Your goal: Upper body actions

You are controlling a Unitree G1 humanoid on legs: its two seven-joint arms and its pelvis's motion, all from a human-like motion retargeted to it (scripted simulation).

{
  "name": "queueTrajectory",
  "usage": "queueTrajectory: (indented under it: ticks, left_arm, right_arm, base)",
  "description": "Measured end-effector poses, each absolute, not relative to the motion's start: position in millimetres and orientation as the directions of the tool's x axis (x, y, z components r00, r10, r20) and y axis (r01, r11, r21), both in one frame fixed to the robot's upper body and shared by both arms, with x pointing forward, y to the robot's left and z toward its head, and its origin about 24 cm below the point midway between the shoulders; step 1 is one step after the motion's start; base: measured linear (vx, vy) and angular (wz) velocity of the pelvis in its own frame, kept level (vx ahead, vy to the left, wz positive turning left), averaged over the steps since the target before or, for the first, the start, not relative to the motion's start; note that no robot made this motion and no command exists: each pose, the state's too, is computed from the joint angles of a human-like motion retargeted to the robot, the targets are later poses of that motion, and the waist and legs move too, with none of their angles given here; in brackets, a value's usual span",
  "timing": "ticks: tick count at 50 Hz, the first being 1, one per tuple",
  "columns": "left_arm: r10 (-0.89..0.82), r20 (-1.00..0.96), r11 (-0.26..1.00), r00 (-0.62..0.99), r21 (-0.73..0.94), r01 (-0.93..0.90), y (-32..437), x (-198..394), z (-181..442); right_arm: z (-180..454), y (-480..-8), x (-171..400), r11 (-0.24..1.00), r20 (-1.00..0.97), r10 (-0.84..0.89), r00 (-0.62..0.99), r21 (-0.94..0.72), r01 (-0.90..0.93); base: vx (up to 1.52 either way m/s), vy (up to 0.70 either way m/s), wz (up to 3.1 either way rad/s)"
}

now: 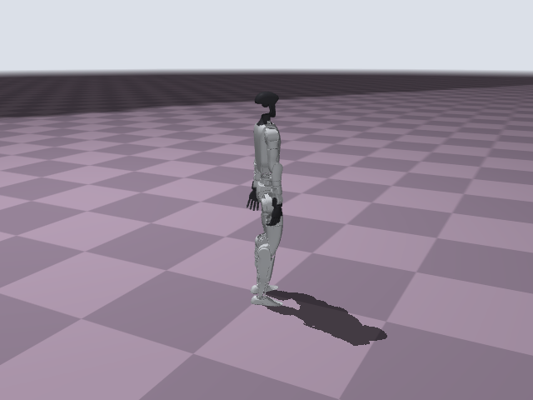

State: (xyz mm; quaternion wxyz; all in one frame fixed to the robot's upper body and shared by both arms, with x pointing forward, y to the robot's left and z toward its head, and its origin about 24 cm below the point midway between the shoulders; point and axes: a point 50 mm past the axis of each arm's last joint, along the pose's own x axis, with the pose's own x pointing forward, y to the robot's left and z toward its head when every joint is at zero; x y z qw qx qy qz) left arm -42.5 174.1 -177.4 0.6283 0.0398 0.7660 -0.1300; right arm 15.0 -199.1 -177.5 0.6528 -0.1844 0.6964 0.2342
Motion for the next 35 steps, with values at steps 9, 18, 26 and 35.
queueTrajectory:
  ticks: [9, 18, 26, 35]
  left_arm:
    - [-0.102, -0.973, 0.963, -0.206, -0.149, 0.223, 174, -42, -177]
    - [-0.105, -0.973, 0.965, -0.204, -0.149, 0.216, 174, -42, -177]
    - [-0.103, -0.975, 0.969, -0.198, -0.143, 0.203, 174, -40, -178]
    - [-0.106, -0.973, 0.975, -0.205, -0.142, 0.172, 174, -42, -177]
  right_arm:
    - [-178, -199, 14, 0.82, -0.995, 0.046, -0.083, 0.085, -0.566]
    - [-177, -201, 13, 0.828, -0.995, 0.044, -0.087, 0.085, -0.554]
    - [-178, -192, 30, 0.851, -0.997, 0.069, 0.038, 0.039, -0.524]
    - [-139, -166, 133, 0.978, -0.723, 0.094, 0.684, -0.062, -0.2]
  base:
    - [0.0, 0.0, 0.0]
    - [0.0, 0.0, 0.0]
    - [0.0, 0.0, 0.0]
    - [0.0, 0.0, 0.0]
